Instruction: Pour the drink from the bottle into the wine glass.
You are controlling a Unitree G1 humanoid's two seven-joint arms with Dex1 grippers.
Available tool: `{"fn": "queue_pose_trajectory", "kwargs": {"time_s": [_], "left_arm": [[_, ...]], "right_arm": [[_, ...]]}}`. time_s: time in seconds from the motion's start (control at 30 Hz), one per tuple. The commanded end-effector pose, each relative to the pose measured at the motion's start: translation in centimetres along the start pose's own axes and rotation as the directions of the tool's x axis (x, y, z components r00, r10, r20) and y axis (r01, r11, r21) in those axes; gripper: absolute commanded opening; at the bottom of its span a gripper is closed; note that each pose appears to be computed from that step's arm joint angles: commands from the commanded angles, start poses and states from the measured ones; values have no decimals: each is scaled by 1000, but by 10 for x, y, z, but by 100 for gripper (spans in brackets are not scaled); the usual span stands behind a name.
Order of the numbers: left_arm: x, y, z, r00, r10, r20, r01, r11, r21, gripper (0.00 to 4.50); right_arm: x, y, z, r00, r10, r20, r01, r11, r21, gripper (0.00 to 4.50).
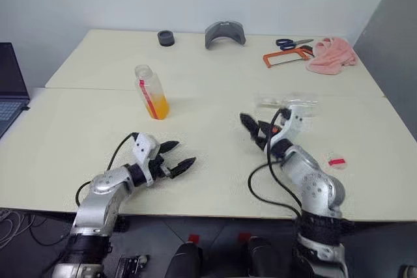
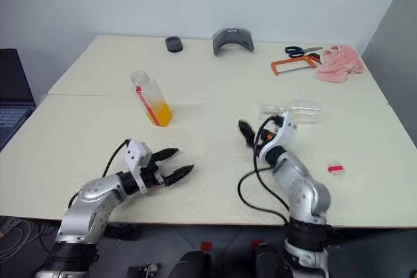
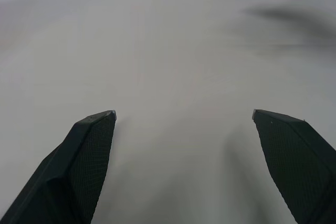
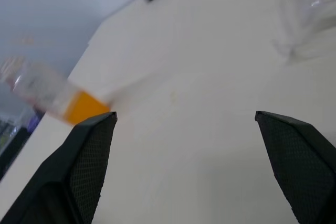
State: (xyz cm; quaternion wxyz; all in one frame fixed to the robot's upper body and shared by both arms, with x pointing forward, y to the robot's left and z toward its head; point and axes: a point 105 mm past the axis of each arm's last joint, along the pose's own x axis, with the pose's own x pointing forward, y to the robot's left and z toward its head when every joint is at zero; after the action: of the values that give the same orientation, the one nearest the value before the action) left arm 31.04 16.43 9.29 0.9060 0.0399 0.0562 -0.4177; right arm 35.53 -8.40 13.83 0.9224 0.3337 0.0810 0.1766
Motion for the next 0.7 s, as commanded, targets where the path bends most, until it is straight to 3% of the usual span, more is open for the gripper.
{"fn": "queue_pose_trajectory", "kwargs": {"time_s": [0.03, 0.27, 0.7], "left_arm": [[6, -7, 27, 995, -90, 35, 87, 993, 74, 448], [14, -7, 48, 985, -167, 38, 160, 977, 142, 448], [19, -12, 51, 979, -204, 22, 198, 966, 164, 448]], "right_arm": [[12, -4, 7, 996, -54, 69, 37, 971, 236, 450], [39, -22, 23, 980, -151, 133, 77, 892, 445, 450], [80, -41, 35, 963, -223, 151, 114, 846, 520, 450]]}}
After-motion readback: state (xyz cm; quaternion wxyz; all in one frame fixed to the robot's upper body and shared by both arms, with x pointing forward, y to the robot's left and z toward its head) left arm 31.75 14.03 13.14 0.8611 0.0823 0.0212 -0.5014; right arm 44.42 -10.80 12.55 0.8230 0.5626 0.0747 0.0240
